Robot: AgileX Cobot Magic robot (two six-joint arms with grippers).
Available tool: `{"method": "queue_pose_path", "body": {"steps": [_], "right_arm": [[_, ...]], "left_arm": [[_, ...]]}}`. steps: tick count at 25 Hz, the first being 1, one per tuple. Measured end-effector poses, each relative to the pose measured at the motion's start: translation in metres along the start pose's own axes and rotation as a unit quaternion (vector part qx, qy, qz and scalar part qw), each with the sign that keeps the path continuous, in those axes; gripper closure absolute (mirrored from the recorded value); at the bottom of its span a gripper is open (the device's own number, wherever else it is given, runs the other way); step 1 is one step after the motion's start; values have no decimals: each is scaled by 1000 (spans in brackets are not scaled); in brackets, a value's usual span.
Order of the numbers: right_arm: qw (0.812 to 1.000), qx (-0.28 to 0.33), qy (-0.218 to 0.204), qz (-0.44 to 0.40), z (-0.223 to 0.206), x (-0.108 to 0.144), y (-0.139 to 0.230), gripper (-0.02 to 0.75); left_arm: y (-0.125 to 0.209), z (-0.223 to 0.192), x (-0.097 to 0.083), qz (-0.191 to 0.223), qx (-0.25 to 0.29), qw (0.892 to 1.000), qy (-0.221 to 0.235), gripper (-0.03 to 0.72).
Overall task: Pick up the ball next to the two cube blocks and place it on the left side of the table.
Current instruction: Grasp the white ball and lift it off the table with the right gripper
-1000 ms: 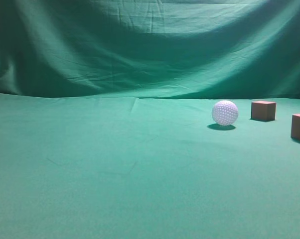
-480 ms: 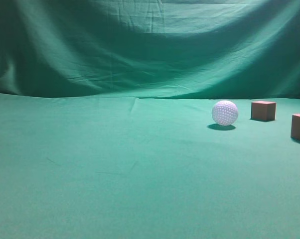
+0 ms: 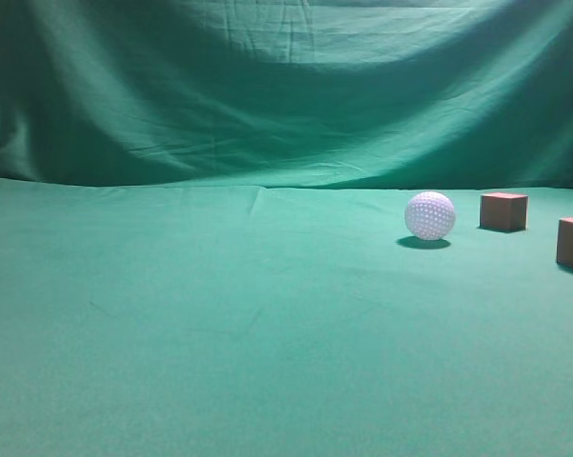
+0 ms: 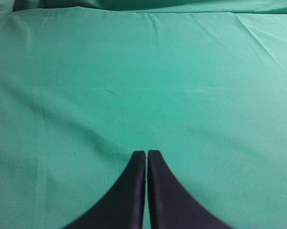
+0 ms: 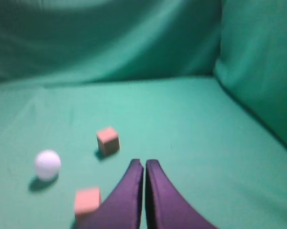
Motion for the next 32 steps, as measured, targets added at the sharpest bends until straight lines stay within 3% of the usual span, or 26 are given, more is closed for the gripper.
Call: {"method": "queue_pose_path", "body": {"steps": [3, 6, 9, 13, 16, 19, 23, 28, 32], "right_arm": [[991, -135, 2, -7, 7, -1, -51, 738], [990, -143, 1, -8, 11, -1, -78, 738], [997, -74, 0, -10, 4, -1, -98, 738], [996, 82, -5, -22, -21, 1, -94, 738], [977, 210, -12, -36, -43, 5, -75, 738], [953, 298, -16, -45, -63, 9, -58, 738], [931, 357, -40, -59, -93, 21, -41, 738], [894, 418, -157, 32, -119, 74, -26, 738], [870, 446, -200, 63, -144, 108, -10, 738]], "left_arm": [[0, 0, 0, 0, 0, 1000, 0, 688], [0, 0, 0, 0, 0, 1000, 0, 688], [0, 0, 0, 0, 0, 1000, 0, 688], [0, 0, 0, 0, 0, 1000, 0, 688], [0, 0, 0, 0, 0, 1000, 0, 688], [0, 0, 0, 0, 0, 1000, 0, 688], [0, 0, 0, 0, 0, 1000, 0, 688], [0, 0, 0, 0, 0, 1000, 0, 688], [0, 0, 0, 0, 0, 1000, 0, 688]]}}
Point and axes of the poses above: a point on each arm's last joint axis where the gripper is mounted, z pointing back along that axis away from the gripper, x along the wrist's bending axis when the last joint is at zero, y = z × x, the point moved 10 cm from there along -z, pointing out along that axis toward the gripper, and after that the axes turned 5 degrees about z, right-handed, at the moved point
